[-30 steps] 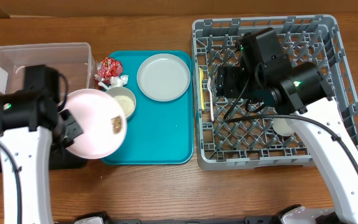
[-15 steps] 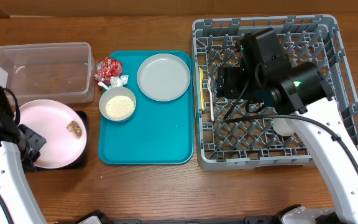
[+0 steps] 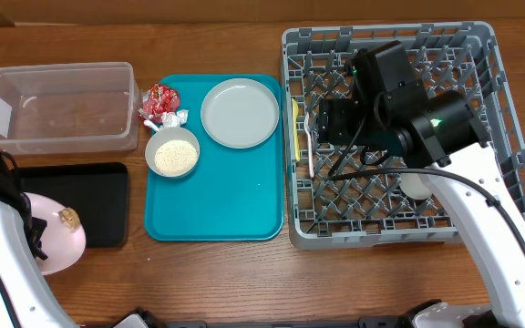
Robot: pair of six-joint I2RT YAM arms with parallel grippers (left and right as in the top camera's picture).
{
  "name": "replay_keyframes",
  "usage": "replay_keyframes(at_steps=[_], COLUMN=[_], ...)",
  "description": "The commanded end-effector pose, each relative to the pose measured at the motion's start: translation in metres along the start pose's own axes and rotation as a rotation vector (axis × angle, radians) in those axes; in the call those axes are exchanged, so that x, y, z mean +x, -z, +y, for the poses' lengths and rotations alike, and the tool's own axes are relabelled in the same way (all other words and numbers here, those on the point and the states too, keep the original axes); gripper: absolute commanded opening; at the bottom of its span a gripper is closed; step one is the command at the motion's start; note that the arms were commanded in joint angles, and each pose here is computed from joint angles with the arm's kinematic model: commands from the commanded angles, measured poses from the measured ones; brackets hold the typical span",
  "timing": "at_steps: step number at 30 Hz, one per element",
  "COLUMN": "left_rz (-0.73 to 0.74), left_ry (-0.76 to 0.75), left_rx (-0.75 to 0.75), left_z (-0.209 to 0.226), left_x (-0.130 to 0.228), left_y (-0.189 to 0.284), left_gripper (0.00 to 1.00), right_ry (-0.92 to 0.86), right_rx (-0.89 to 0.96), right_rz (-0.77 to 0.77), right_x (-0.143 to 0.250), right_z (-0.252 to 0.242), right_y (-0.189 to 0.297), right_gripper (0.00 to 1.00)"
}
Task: Sort waste into correct bins and load items into the dishwasher rack
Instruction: 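Tip the pink plate over the black tray to dump the food scrap, then lift the pink plate and hand it to the right gripper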
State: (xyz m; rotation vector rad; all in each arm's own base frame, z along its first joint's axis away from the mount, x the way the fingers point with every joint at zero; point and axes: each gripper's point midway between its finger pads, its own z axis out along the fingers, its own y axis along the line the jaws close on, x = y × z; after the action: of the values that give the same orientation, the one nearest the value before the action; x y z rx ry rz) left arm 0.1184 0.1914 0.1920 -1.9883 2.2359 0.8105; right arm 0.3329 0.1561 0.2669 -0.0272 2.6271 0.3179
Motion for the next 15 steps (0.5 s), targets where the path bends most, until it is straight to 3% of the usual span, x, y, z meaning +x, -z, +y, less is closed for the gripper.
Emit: replay_keyframes(at_steps=[1, 9, 12, 15], left_rz=[-0.062, -0.053, -0.009, 0.012], left_ry=[0.105, 0.116, 0.013, -0.163], left_rx=[-0.107, -0.124, -0.018, 0.186], left_z=[0.008, 0.006, -0.011, -0.043], left_x=[-0.014, -0.014, -0.014, -0.016], left_y=[-0.008, -0.009, 0.002, 0.027], left_gripper=[0.04, 0.04, 0.04, 0.04], right_ry=[0.003, 0.004, 0.025, 0.034], right_rx=[-0.002, -0.006, -0.015, -0.076], right_rz=[-0.048, -0.046, -0.066, -0.118], right_x=[-0.007, -0.007, -0.01, -0.016], right_z=[0.0, 0.0, 0.002, 0.012], right_y=[0.013, 0.013, 0.017, 0.032], right_gripper=[0.8, 0.8, 0.8, 0.81])
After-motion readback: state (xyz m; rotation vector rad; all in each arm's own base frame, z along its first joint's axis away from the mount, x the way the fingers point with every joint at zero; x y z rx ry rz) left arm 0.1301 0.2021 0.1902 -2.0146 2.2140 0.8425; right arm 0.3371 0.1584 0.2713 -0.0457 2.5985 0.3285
